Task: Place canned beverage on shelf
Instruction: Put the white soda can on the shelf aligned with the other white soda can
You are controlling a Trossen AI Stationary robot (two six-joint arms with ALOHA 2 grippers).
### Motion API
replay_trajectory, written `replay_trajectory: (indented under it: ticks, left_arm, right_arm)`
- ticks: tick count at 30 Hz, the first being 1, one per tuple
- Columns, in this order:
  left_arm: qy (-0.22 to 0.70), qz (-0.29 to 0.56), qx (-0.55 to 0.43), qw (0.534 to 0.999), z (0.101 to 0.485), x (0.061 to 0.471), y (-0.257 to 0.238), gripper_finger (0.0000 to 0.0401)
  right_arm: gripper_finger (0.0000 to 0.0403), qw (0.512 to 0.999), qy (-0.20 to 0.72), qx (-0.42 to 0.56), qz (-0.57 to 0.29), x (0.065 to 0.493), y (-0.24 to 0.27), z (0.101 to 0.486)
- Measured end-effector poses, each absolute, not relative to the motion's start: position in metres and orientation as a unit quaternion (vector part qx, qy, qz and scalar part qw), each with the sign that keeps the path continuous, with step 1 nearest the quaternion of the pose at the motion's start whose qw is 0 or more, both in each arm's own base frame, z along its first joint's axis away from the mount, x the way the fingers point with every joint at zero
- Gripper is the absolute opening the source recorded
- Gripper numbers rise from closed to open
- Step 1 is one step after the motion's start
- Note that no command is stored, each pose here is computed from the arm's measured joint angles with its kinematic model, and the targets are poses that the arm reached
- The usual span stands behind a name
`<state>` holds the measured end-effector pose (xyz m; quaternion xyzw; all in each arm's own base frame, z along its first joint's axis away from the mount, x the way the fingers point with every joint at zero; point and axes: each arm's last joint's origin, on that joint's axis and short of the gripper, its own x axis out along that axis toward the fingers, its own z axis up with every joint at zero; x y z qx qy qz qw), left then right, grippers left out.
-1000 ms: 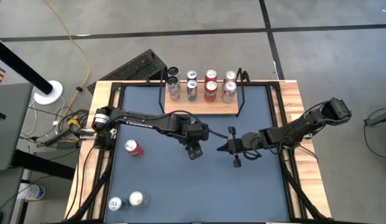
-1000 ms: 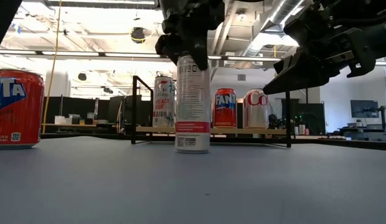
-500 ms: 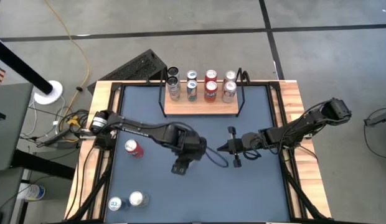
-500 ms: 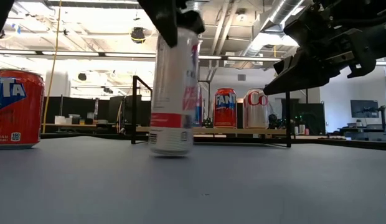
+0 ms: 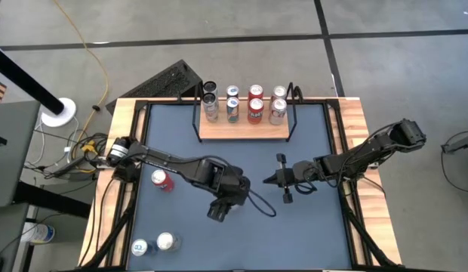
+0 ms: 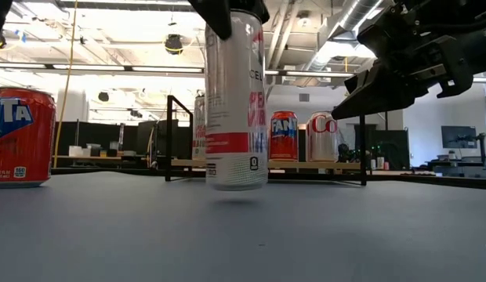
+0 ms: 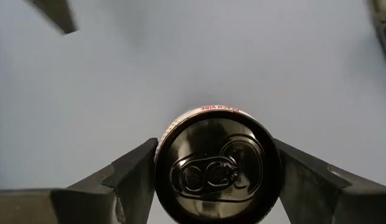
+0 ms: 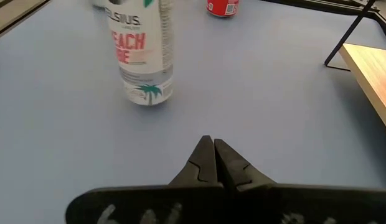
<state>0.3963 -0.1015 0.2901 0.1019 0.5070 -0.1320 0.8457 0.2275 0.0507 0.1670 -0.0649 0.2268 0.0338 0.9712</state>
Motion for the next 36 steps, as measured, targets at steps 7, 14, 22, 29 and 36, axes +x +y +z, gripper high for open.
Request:
replay_trajectory:
  ticks: [7, 14, 22, 29, 36]
  left_arm:
    - [0.511, -0.073, 0.068, 0.854, 0.291, 0.398, -0.096, 0.0294]
    - [0.515, -0.043, 0.025, 0.856, 0.291, 0.398, -0.092, 0.0297]
    - [0.509, -0.007, -0.004, 0.861, 0.304, 0.402, -0.069, 0.0298]
    - [0.481, 0.111, -0.117, 0.862, 0.335, 0.402, -0.046, 0.0298]
    - [0.479, 0.236, -0.292, 0.793, 0.343, 0.392, -0.032, 0.0298]
  right_arm:
    - [0.0000, 0.971, 0.229, -0.065, 0.034, 0.227, 0.051, 0.167]
    - [0.0000, 0.971, 0.229, -0.065, 0.034, 0.227, 0.051, 0.167]
    - [0.0000, 0.970, 0.231, -0.066, 0.034, 0.227, 0.051, 0.166]
    - [0.0000, 0.970, 0.231, -0.062, 0.033, 0.227, 0.051, 0.166]
    - [0.0000, 0.970, 0.232, -0.062, 0.033, 0.227, 0.051, 0.166]
